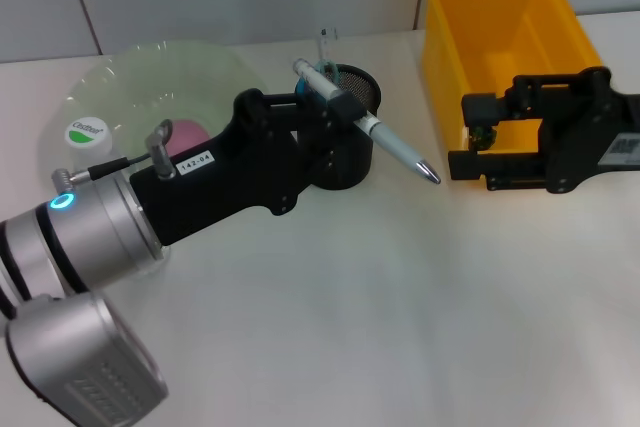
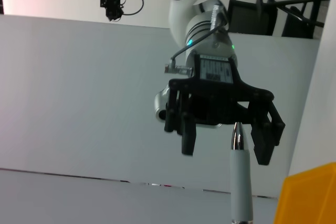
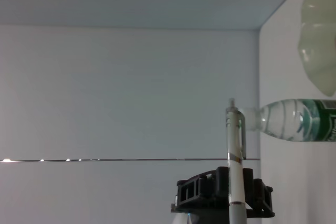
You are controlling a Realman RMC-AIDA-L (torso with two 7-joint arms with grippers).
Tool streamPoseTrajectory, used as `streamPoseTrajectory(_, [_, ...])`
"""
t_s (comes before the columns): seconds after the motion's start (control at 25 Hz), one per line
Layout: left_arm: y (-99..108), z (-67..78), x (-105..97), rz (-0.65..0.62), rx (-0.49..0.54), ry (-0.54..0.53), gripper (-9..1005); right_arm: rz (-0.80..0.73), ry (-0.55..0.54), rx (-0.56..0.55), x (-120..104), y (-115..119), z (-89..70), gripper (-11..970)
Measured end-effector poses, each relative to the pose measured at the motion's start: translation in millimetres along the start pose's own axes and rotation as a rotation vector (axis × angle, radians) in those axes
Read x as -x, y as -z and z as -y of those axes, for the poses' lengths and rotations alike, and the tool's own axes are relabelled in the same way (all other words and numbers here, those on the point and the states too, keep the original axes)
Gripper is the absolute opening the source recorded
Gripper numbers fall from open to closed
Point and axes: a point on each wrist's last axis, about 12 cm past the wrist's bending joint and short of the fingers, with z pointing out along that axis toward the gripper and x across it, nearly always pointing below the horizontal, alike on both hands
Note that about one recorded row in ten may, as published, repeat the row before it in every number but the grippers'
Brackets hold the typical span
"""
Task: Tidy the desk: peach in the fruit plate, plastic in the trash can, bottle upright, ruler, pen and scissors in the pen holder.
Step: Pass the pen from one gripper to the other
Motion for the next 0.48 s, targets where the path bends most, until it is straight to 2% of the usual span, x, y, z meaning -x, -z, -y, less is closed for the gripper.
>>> streamPoseTrajectory(0.48, [-11, 13.4, 10, 0.036, -0.035, -0.077, 143, -0.033, -0.034, -0.053, 1, -12, 6.4, 627])
